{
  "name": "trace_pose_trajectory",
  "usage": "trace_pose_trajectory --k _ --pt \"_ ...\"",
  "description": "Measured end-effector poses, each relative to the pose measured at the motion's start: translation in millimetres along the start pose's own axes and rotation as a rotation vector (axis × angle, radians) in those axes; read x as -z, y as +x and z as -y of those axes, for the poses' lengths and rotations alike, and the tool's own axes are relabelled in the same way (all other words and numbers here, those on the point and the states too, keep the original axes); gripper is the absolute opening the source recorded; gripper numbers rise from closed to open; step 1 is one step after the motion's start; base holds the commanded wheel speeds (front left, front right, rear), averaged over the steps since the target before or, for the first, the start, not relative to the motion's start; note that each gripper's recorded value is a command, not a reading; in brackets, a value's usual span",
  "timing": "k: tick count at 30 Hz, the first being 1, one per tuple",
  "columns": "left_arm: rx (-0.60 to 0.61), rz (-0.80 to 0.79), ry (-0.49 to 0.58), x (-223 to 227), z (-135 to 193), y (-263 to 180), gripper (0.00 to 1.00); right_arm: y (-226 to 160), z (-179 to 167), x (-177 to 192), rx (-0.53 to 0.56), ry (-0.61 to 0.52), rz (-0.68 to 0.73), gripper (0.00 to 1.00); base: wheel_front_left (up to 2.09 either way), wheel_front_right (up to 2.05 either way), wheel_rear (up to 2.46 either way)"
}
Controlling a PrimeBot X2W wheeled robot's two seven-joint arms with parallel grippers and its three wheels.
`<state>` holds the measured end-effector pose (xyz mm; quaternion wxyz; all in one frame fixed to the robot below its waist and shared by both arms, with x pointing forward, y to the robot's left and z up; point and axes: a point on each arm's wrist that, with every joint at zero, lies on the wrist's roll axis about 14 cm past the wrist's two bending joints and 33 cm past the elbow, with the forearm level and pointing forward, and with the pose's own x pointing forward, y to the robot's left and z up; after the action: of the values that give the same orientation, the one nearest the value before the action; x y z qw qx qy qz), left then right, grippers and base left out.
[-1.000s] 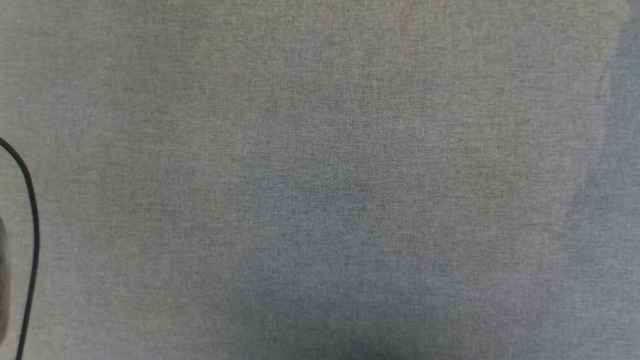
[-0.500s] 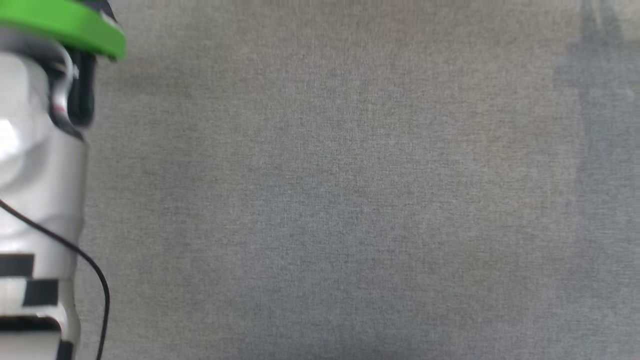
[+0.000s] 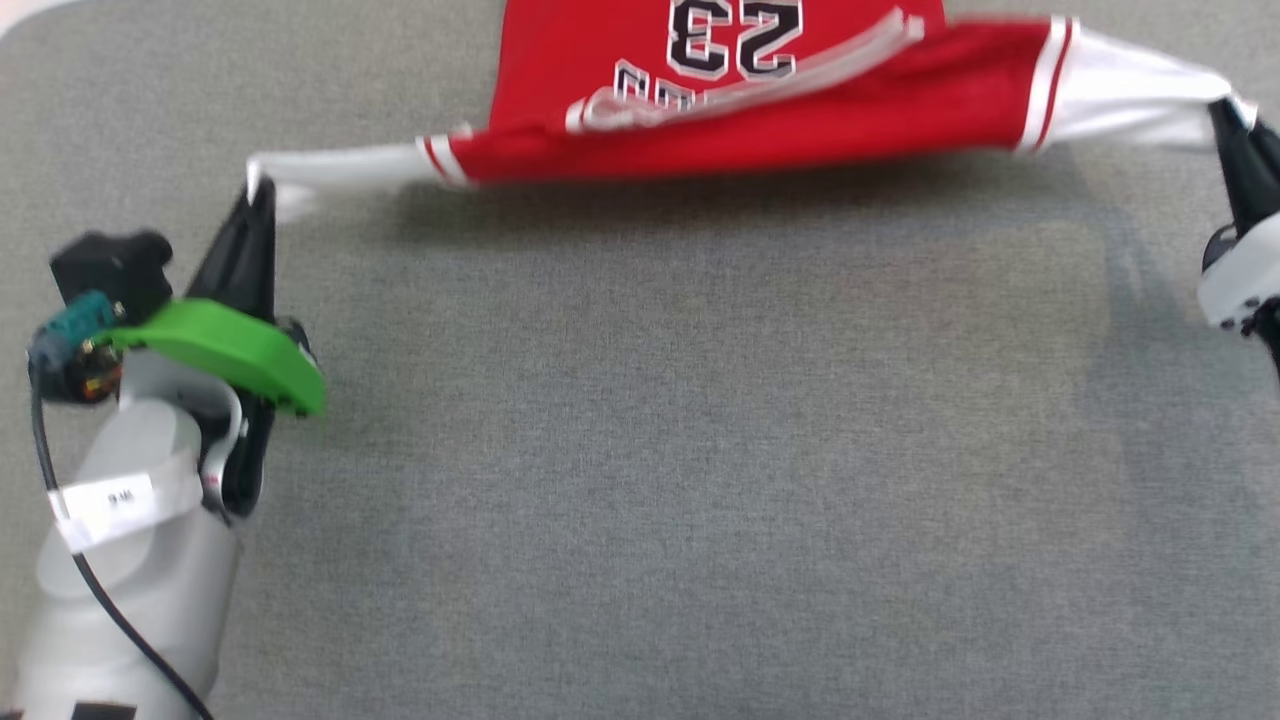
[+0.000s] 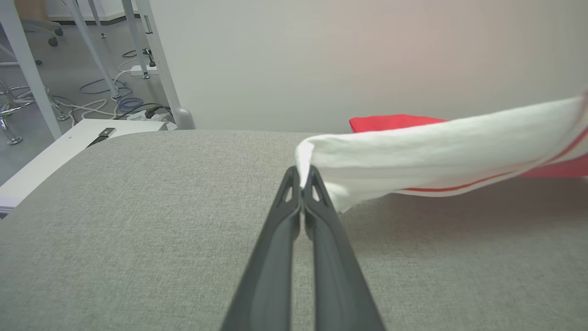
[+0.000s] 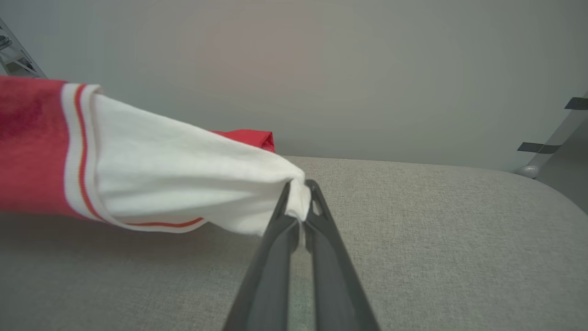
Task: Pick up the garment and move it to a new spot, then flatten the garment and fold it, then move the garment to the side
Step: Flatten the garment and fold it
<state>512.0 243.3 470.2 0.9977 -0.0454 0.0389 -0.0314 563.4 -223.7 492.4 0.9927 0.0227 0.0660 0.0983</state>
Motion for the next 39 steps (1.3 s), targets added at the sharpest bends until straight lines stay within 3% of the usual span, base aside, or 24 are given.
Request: trace_pose_trajectory --k 21,39 --pt "-0.002 -0.168 -0.005 47 8 -108 0.00 -109 -19 39 -0.093 -0.106 -0.178 0.00 0.00 0.00 0.00" --pt "0.011 -0.258 -0.002 67 11 -187 0.00 -197 -24 73 -0.118 -0.034 -0.346 0.00 0.00 0.00 0.00"
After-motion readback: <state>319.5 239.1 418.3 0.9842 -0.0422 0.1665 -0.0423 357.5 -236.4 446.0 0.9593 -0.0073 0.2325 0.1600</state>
